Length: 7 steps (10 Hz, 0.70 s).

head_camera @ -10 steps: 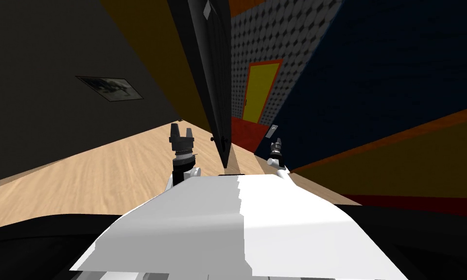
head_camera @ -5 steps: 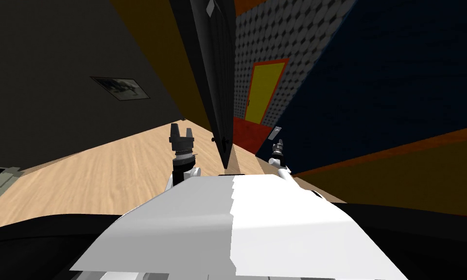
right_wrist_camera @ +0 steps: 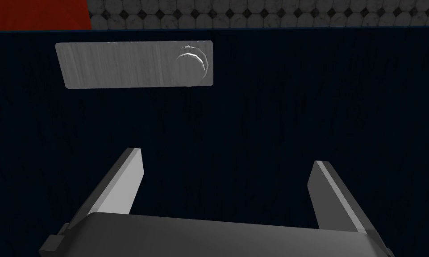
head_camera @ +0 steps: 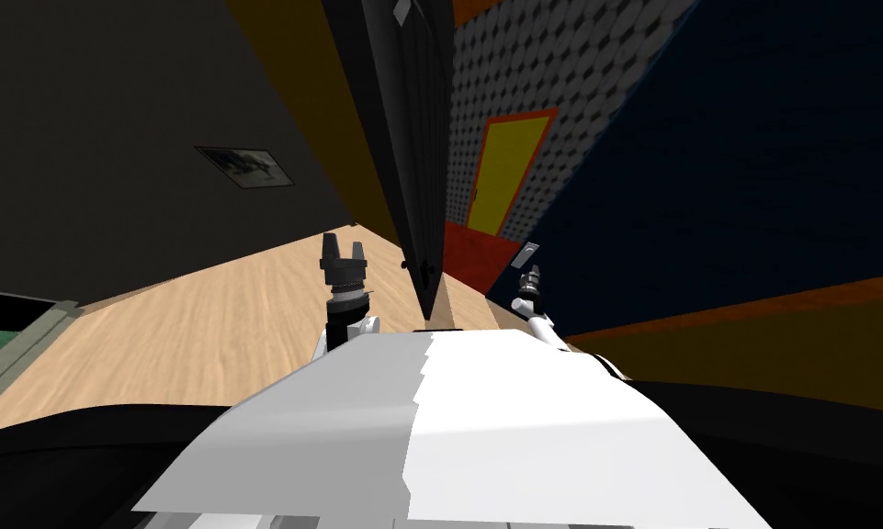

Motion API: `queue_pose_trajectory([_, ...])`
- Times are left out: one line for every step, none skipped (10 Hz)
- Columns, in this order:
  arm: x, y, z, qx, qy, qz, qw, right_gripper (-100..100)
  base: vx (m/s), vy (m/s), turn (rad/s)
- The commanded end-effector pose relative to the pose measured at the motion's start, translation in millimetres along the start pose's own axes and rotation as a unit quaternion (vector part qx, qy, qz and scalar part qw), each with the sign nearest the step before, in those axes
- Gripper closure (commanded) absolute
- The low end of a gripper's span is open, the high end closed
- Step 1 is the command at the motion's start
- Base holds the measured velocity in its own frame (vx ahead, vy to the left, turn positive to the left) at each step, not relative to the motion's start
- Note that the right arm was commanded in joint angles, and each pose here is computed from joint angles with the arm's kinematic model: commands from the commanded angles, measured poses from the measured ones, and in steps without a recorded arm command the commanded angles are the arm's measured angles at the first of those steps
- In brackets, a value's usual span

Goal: Pull the door open

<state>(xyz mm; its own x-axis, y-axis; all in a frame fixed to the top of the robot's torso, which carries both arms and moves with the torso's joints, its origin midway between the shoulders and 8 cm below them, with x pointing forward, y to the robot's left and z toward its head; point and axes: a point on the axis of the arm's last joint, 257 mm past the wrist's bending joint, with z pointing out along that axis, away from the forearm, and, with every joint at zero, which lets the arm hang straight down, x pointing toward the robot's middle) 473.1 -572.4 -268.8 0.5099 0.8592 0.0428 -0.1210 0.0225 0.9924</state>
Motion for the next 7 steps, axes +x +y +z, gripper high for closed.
queue_pose_trajectory([-7.1,-5.4,1.8,0.006,-0.008,-0.003,0.9999,-100,0.033,-0.025,0.053])
queue_pose_trajectory([-19.8,-9.2,5.2,0.013,-0.022,-0.007,0.9997,-100,0.036,-0.020,0.113])
queue_pose_trajectory([-29.4,-9.8,8.8,0.016,-0.032,-0.009,0.9993,-100,0.065,-0.035,0.144])
queue_pose_trajectory([-40.4,-12.0,11.4,0.021,-0.044,-0.011,0.9987,-100,0.074,-0.050,0.158])
queue_pose_trajectory([-42.4,-14.7,10.1,0.024,-0.046,-0.013,0.9986,-100,0.045,-0.041,0.044])
queue_pose_trajectory([-53.3,-16.4,12.4,0.028,-0.058,-0.015,0.9978,-100,0.039,-0.029,0.087])
queue_pose_trajectory([-63.5,-18.7,13.5,0.033,-0.069,-0.018,0.9969,-100,0.051,-0.037,0.149])
